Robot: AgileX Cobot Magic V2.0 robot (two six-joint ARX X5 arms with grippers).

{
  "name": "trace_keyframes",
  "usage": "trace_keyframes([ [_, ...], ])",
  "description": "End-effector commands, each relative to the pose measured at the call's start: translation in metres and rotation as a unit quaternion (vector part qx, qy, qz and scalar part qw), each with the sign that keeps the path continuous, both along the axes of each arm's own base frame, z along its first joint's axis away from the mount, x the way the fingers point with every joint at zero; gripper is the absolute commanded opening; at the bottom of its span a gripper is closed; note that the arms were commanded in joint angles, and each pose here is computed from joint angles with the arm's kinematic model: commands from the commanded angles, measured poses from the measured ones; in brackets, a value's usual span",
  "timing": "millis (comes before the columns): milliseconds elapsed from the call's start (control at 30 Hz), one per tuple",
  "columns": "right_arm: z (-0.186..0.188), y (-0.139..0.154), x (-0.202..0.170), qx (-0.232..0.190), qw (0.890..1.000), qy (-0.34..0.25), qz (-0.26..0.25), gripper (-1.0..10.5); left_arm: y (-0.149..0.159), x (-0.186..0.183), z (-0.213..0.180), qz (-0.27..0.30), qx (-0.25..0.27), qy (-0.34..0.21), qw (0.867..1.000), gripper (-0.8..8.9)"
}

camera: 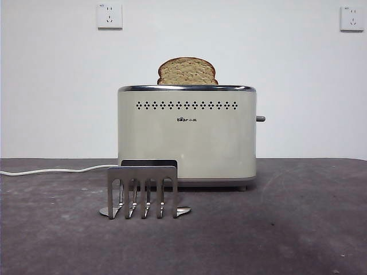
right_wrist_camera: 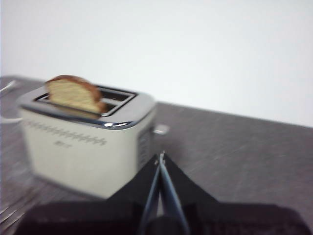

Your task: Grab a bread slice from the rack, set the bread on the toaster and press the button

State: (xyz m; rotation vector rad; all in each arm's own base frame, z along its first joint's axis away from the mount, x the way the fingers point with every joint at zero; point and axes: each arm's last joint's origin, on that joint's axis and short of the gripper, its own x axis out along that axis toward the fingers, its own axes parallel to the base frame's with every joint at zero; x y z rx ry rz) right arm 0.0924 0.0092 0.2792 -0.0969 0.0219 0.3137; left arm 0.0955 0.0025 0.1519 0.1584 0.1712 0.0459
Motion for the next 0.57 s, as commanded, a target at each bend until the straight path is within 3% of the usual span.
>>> trace_keyframes([
  [33, -0.024, -0.002, -0.002, 0.023, 0.999, -0.003, -0.04, 0.0, 0.0, 0.001, -0.004, 0.003, -0.003, 0.004, 1.0, -0.03],
  [233, -0.06, -0.005, -0.003, 0.025, 0.995, -0.006, -0.096, 0.0, 0.0, 0.001, -0.004, 0.003, -0.003, 0.004, 1.0, -0.03],
  [567, -0.116, -0.006, 0.002, 0.058, 0.992, 0.041, -0.109, 0.0, 0.0, 0.001, -0.004, 0.003, -0.003, 0.004, 1.0, -0.03],
])
